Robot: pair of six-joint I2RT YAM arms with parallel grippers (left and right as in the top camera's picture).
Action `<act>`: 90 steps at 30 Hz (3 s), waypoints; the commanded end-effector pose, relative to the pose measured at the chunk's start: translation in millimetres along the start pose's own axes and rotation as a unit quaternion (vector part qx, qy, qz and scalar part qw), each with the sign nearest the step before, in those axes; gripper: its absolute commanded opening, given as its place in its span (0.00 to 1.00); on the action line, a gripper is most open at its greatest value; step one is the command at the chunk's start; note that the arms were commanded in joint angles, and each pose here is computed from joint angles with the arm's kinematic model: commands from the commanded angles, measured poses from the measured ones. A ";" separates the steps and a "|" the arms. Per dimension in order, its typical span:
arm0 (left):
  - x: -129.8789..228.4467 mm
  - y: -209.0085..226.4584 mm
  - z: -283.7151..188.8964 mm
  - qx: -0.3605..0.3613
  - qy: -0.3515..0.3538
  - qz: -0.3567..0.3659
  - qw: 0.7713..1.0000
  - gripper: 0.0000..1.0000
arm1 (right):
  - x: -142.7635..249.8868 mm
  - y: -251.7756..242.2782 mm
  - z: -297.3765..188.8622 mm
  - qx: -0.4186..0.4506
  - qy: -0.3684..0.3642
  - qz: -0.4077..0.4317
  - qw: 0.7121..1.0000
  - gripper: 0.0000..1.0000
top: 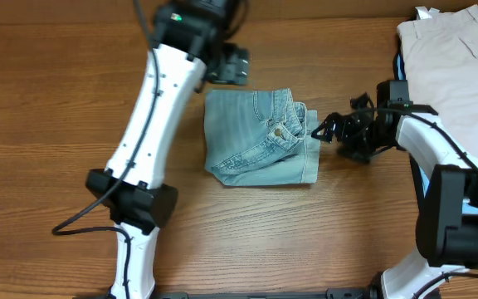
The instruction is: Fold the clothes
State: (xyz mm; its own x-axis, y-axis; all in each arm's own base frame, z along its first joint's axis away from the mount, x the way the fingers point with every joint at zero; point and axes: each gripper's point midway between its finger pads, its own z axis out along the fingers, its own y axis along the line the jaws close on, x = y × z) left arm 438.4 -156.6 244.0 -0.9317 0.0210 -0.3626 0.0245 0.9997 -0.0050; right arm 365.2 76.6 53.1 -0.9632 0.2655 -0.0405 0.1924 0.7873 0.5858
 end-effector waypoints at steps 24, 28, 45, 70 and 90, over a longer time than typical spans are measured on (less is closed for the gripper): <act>-20.2 108.0 -0.4 -0.055 -0.008 -0.090 0.994 1.00 | 28.9 105.8 18.8 0.086 0.004 -0.327 0.941 0.61; -19.2 108.0 0.4 -0.056 -0.005 -0.090 0.994 1.00 | 31.6 100.4 23.5 0.091 0.016 -0.318 0.944 0.08; -18.2 108.0 0.6 -0.056 -0.003 -0.089 0.994 1.00 | 102.1 66.1 -12.4 0.142 0.095 -0.127 0.977 0.04; -12.6 96.1 1.5 -0.023 0.014 -0.071 0.997 1.00 | 104.8 71.5 -34.5 0.104 0.062 -0.071 0.990 0.82; 144.3 -104.5 80.1 0.151 0.202 0.352 0.902 1.00 | -0.8 -0.3 -125.3 0.089 -0.136 0.052 0.985 1.00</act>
State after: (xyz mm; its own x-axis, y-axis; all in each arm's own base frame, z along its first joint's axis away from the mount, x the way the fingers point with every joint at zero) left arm 358.2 -244.4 139.6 -0.8304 0.5548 -0.0510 0.5548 0.8152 -0.1663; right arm 336.3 9.5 137.6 -0.8608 0.4841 -0.1570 0.3769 0.8138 0.4424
